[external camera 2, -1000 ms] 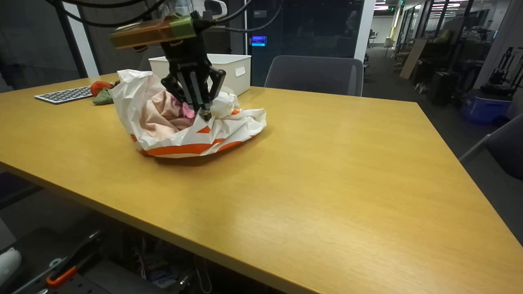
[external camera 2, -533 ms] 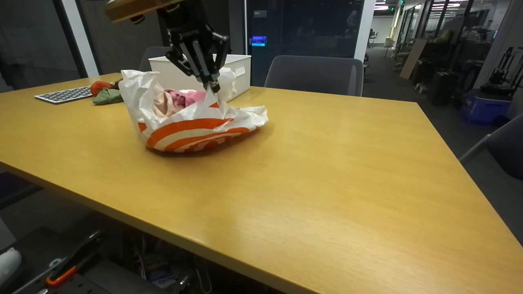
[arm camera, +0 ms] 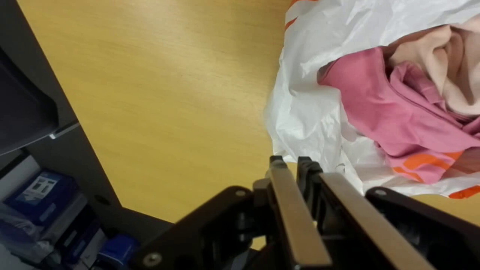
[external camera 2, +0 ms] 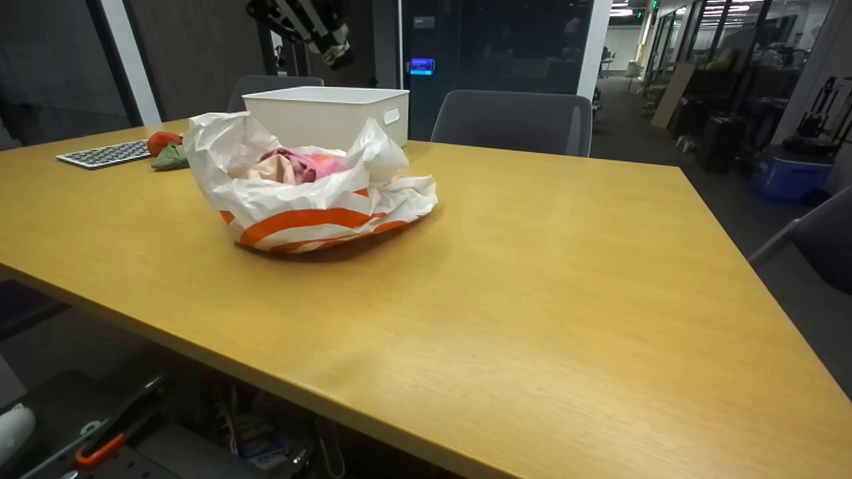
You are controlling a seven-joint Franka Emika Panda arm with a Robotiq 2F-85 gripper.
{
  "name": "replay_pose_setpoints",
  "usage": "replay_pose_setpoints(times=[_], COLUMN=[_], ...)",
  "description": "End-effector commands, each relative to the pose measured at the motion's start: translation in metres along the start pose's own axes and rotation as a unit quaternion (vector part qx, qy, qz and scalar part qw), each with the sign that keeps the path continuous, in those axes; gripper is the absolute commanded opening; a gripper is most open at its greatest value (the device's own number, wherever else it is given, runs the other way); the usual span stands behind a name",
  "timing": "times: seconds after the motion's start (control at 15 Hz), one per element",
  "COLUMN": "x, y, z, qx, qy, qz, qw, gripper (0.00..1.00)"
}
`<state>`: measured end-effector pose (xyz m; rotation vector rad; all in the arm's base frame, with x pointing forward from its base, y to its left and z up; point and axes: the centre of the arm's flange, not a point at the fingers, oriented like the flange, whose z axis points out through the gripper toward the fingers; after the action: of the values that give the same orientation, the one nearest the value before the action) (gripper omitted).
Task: Put the clothes in the plastic bags
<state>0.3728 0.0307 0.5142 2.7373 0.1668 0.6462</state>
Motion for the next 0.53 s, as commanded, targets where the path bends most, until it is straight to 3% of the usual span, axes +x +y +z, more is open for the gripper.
replay_pose_setpoints(times=[0.0, 0.33, 0.47], x=[-0.007, -0.013, 0.023], y=[-0.011, -0.029, -0.018], z=[-0.013, -0.015, 0.023], qx=[-0.01, 0.037, 0.044], qy=[0.018, 0.015, 0.005], qz=[-0.011, -0.065, -0.08], qw=[0.9997, 0.9971, 0.9958], gripper=[0.45, 0.84, 0.99])
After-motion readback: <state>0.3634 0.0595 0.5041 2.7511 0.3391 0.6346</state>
